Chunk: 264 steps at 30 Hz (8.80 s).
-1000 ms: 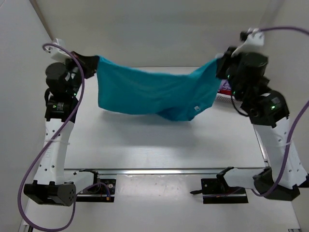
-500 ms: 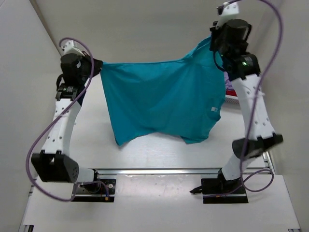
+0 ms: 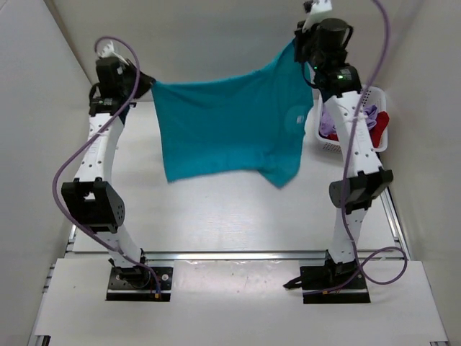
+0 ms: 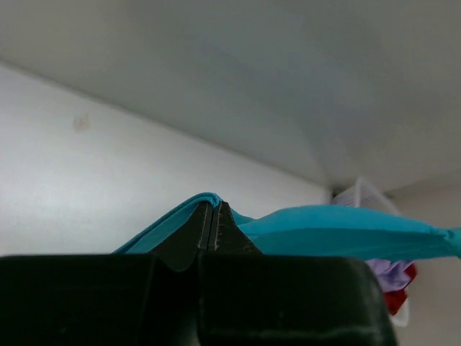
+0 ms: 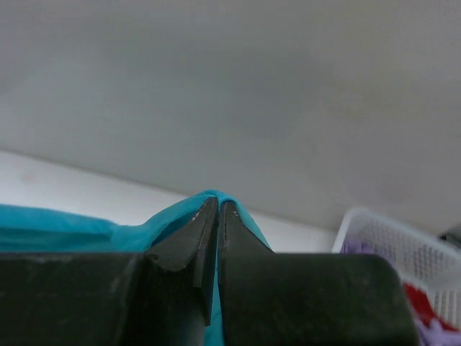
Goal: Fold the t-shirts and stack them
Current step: Flatten out the tshirt, then grap the side of the flattened tshirt closest away from the robot with both arms, then fold the flattened tshirt in 1/3 of the way
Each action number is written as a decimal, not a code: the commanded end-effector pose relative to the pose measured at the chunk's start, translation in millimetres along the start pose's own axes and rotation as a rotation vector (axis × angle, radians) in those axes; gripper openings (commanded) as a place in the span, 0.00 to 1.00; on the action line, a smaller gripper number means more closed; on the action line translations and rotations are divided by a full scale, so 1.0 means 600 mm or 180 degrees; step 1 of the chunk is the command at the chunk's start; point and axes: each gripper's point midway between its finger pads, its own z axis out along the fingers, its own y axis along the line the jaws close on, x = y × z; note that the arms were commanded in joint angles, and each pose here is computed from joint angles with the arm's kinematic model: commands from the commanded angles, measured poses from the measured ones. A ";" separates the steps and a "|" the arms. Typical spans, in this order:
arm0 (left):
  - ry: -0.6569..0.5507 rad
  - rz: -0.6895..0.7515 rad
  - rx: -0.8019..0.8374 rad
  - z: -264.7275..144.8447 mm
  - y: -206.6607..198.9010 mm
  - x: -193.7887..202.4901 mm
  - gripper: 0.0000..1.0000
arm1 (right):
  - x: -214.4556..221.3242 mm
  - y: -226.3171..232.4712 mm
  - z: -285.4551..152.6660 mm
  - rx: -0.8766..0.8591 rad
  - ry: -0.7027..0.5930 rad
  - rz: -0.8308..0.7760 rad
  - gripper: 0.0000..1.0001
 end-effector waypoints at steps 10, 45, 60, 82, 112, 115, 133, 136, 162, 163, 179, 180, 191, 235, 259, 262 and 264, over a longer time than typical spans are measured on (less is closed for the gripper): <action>-0.0791 0.0090 0.0209 -0.114 -0.044 -0.134 0.00 | -0.112 -0.005 -0.174 -0.0144 -0.0614 0.0062 0.00; 0.0713 -0.0094 -0.1009 -0.268 0.298 0.382 0.00 | 0.598 0.156 -0.500 -0.0417 0.2132 0.1599 0.00; 0.0524 -0.0622 -0.1200 -0.157 0.311 0.335 0.00 | 0.506 0.085 -0.236 -0.0190 0.1796 0.1094 0.00; 0.0416 -0.0751 -0.1236 -0.084 0.344 0.286 0.40 | 0.534 0.081 -0.058 -0.0156 0.1714 0.0998 0.15; 0.0839 -0.1256 -0.1483 -0.169 0.409 0.449 0.34 | 0.687 0.057 -0.285 0.0018 0.1963 0.2117 0.31; 0.0849 -0.1235 -0.1478 -0.161 0.413 0.445 0.20 | 0.700 0.054 -0.285 0.0083 0.2052 0.2118 0.31; 0.0732 -0.0945 -0.1555 -0.143 0.419 0.395 0.00 | 0.676 0.020 -0.284 0.0294 0.1895 0.2060 0.00; 0.0762 -0.0889 -0.1719 -0.162 0.434 0.396 0.00 | 0.681 0.018 -0.303 0.0357 0.1959 0.2100 0.00; 0.0646 -0.0032 -0.1144 -0.269 0.292 0.379 0.56 | 0.671 0.055 -0.467 0.0420 0.2002 0.2025 0.37; 0.0643 0.0135 -0.0893 -0.261 0.251 0.378 0.41 | 0.652 0.061 -0.454 0.0380 0.1954 0.1890 0.35; 0.1609 0.0553 -0.0047 -0.223 0.128 0.586 0.08 | 0.637 0.252 -0.329 -0.0753 0.2225 0.1430 0.00; 0.1621 0.0541 0.0002 -0.225 0.123 0.589 0.09 | 0.641 0.254 -0.329 -0.0742 0.2257 0.1441 0.00; 0.1634 0.0337 0.0044 -0.227 0.140 0.604 0.10 | 0.661 0.266 -0.290 -0.0761 0.2398 0.1524 0.00; 0.1526 0.0382 0.0083 -0.227 0.125 0.578 0.11 | 0.619 0.319 -0.209 -0.1064 0.2298 0.1303 0.00; 0.2449 0.0161 -0.0365 -0.310 0.231 0.708 0.06 | 0.759 0.373 -0.476 -0.1388 0.3027 0.0912 0.00; 0.2407 0.0099 -0.0447 -0.338 0.257 0.708 0.07 | 0.764 0.374 -0.510 -0.1420 0.3128 0.0889 0.00; 0.2314 0.0099 -0.0377 -0.336 0.251 0.693 0.08 | 0.743 0.382 -0.503 -0.1524 0.3082 0.0971 0.00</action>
